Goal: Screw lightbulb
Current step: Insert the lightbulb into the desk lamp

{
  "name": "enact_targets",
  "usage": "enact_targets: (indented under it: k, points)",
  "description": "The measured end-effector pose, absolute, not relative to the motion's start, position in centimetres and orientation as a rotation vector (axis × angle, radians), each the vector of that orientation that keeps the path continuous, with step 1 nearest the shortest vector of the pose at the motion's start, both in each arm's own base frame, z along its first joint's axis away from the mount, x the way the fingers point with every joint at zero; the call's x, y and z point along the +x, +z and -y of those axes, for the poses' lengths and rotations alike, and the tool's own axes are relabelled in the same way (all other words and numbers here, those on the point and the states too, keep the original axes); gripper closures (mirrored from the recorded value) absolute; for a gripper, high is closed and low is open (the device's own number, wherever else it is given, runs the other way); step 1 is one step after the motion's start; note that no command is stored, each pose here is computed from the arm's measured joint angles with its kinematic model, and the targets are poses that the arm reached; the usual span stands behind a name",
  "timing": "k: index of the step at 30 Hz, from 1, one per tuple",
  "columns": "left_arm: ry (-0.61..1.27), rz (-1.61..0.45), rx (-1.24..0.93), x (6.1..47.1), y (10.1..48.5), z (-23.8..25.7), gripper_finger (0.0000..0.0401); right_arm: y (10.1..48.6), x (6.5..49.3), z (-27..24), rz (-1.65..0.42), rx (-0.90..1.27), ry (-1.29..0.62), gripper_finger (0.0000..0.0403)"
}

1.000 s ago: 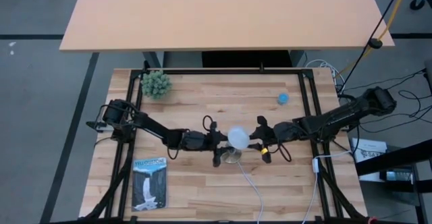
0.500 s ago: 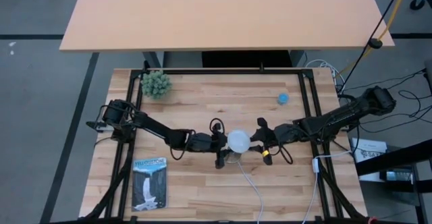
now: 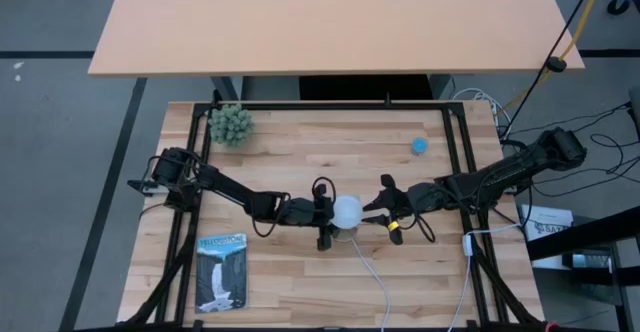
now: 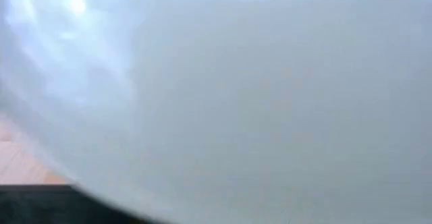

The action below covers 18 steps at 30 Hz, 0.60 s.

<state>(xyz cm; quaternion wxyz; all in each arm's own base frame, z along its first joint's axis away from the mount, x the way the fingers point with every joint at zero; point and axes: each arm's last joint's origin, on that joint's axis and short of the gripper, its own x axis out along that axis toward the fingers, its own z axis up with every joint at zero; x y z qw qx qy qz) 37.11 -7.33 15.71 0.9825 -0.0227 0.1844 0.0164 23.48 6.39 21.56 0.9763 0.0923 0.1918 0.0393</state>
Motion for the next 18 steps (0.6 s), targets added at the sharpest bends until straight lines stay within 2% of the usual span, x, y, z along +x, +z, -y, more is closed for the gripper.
enact_targets:
  k: [18]
  points:
    - [0.034,-0.382,-0.042,37.06,15.6,7.32,0.0202,21.14,23.17,-6.79,-0.435,0.175,0.09,0.0273]
